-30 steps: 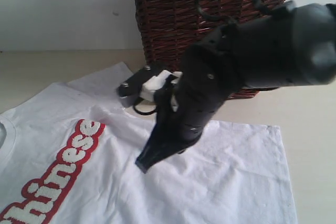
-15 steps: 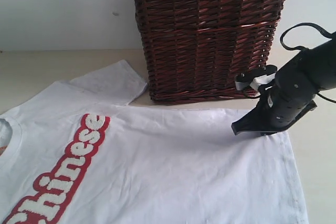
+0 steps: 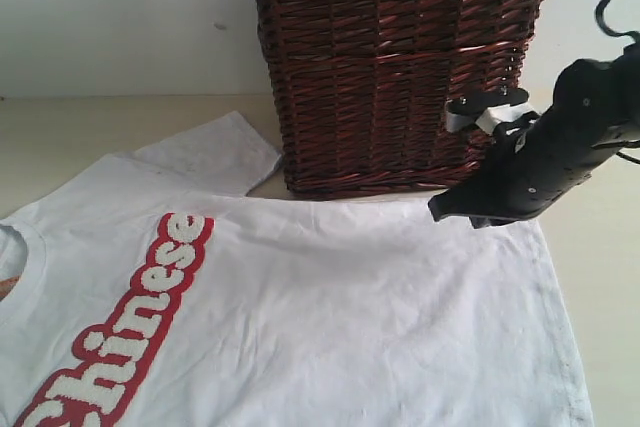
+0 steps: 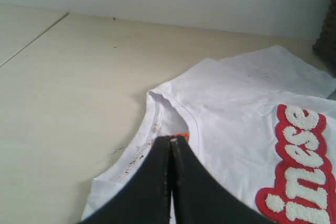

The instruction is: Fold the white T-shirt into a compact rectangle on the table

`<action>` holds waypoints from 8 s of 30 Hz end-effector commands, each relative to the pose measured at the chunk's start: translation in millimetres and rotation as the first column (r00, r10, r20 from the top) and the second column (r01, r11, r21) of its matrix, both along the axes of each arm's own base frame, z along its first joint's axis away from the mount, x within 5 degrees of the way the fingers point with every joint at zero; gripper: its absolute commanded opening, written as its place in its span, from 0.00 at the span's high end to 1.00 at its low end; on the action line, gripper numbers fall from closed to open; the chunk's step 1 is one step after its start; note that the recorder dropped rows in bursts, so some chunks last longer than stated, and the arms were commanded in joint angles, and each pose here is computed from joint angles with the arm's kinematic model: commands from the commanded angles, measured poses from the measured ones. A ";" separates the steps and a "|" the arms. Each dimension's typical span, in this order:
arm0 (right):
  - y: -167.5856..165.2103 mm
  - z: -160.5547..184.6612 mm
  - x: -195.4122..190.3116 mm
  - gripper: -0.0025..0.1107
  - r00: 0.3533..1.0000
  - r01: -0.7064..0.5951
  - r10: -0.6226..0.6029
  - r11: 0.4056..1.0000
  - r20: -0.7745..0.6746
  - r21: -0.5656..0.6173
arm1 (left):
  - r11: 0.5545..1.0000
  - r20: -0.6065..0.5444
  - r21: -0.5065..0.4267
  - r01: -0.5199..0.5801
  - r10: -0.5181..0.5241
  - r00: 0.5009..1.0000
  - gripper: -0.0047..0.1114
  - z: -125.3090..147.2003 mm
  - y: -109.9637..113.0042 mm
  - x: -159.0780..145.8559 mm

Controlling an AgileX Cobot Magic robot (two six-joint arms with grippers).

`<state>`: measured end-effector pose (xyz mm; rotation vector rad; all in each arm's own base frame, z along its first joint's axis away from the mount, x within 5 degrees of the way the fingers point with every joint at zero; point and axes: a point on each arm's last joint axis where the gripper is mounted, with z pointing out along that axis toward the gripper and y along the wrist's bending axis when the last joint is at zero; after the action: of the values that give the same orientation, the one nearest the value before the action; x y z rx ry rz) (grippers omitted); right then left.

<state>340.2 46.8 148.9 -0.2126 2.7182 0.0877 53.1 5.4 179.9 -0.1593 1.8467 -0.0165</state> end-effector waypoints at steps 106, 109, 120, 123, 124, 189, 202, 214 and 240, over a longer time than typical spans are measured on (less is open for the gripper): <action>29.0 206.0 -185.3 0.87 0.755 -0.466 0.398 0.885 0.521 -0.001 | 0.099 -0.989 0.002 0.995 -0.146 0.017 0.86 17.3 12.0 280.1; 29.3 206.1 -185.4 0.87 0.756 -0.466 0.396 0.885 0.522 0.004 | 0.090 -0.989 0.008 0.996 -0.147 0.021 0.47 7.2 11.8 281.7; 29.2 206.0 -185.5 0.87 0.756 -0.467 0.397 0.884 0.520 0.003 | 0.087 -0.985 0.060 0.994 -0.154 0.073 0.08 -0.5 11.2 287.8; 29.2 206.0 -185.5 0.87 0.757 -0.466 0.395 0.885 0.520 0.005 | 0.065 -0.988 0.061 0.996 -0.136 0.069 0.08 -0.5 12.8 288.2; 29.2 206.0 -185.5 0.87 0.757 -0.466 0.395 0.885 0.520 0.005 | 0.065 -0.989 0.061 0.996 -0.130 0.069 0.08 -0.4 13.3 288.2; 29.2 204.4 -186.9 0.87 0.764 -0.472 0.406 0.881 0.501 0.007 | -0.245 -0.971 -0.055 0.968 -0.214 -0.109 0.08 -76.0 29.0 286.7; 29.4 202.7 -188.5 0.80 0.750 -0.503 0.450 0.864 0.484 -0.024 | -0.250 -0.974 -0.041 0.967 -0.208 -0.095 0.08 -76.0 29.5 288.1; 31.7 203.0 -190.0 0.05 0.729 -0.538 0.481 0.843 0.487 -0.027 | -0.250 -0.974 -0.041 0.967 -0.208 -0.095 0.08 -76.0 29.5 288.1; 49.0 176.2 -187.3 0.05 0.471 -0.848 0.830 0.520 0.299 -0.107 | -0.250 -0.974 -0.041 0.967 -0.208 -0.095 0.08 -76.0 29.5 288.1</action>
<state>152.7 98.5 331.1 -1.3278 2.0222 0.4447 338.4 37.0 111.7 2.4013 2.0645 0.0834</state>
